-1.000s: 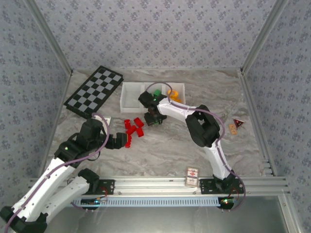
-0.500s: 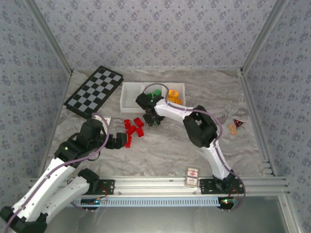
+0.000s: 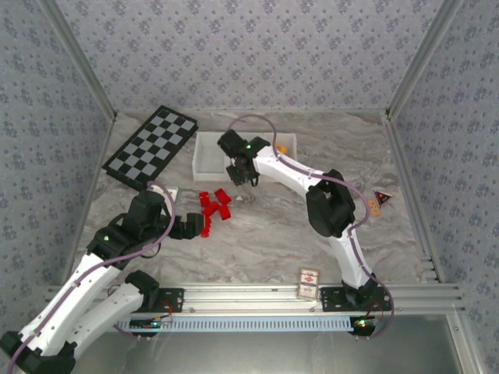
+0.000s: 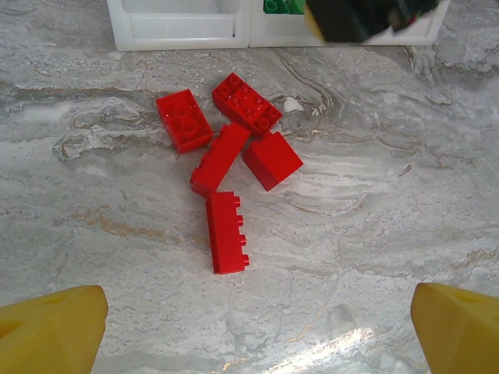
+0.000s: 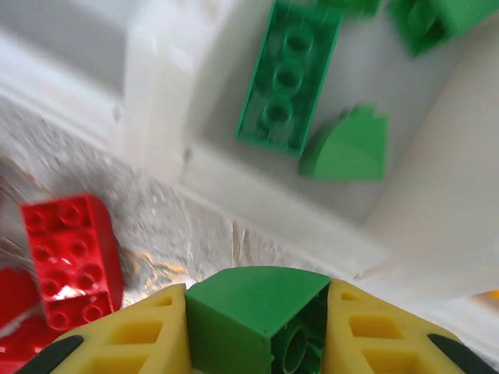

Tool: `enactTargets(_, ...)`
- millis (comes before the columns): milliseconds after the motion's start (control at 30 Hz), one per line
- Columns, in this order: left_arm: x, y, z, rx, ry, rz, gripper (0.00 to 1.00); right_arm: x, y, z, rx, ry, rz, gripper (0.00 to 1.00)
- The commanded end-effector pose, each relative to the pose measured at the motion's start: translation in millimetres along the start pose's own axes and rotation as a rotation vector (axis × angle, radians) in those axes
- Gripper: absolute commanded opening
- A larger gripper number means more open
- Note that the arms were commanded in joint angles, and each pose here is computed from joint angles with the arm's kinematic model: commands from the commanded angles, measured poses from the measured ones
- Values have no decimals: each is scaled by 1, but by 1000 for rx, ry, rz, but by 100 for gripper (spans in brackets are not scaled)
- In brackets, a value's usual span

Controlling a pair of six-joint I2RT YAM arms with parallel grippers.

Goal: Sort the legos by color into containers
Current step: Place the lego in the container.

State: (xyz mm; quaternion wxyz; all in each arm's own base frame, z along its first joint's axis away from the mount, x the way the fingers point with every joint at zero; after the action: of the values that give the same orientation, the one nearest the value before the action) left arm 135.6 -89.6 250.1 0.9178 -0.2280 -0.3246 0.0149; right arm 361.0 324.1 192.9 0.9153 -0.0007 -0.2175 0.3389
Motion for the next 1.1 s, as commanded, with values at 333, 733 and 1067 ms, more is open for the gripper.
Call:
enactTargets(333, -1, -2, 1, -17, 4, -3, 100, 40, -65, -28, 114, -54, -116, 36)
enactTargets(733, -2, -1, -3, 4, 19, 0, 100, 43, -70, -29, 132, -76, -135, 62)
enactTargets(1067, -2, 0, -7, 28, 37, 8, 100, 39, -63, 16, 130, -168, -126, 69)
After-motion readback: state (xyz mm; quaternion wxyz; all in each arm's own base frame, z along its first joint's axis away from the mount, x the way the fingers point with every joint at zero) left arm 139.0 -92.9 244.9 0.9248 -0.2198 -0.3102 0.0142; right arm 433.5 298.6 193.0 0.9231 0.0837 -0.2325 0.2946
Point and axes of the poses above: each hand's point on the last joint's axis, 136 mm out from that joint toward the fingers, its own z axis back along the fingers, its own y axis along the line the jaws close on, x = y × z, the point moved 9 cm from there along z, back along the fingers, and after that the axes turned 12 degrees about z, right-handed, at the moved point
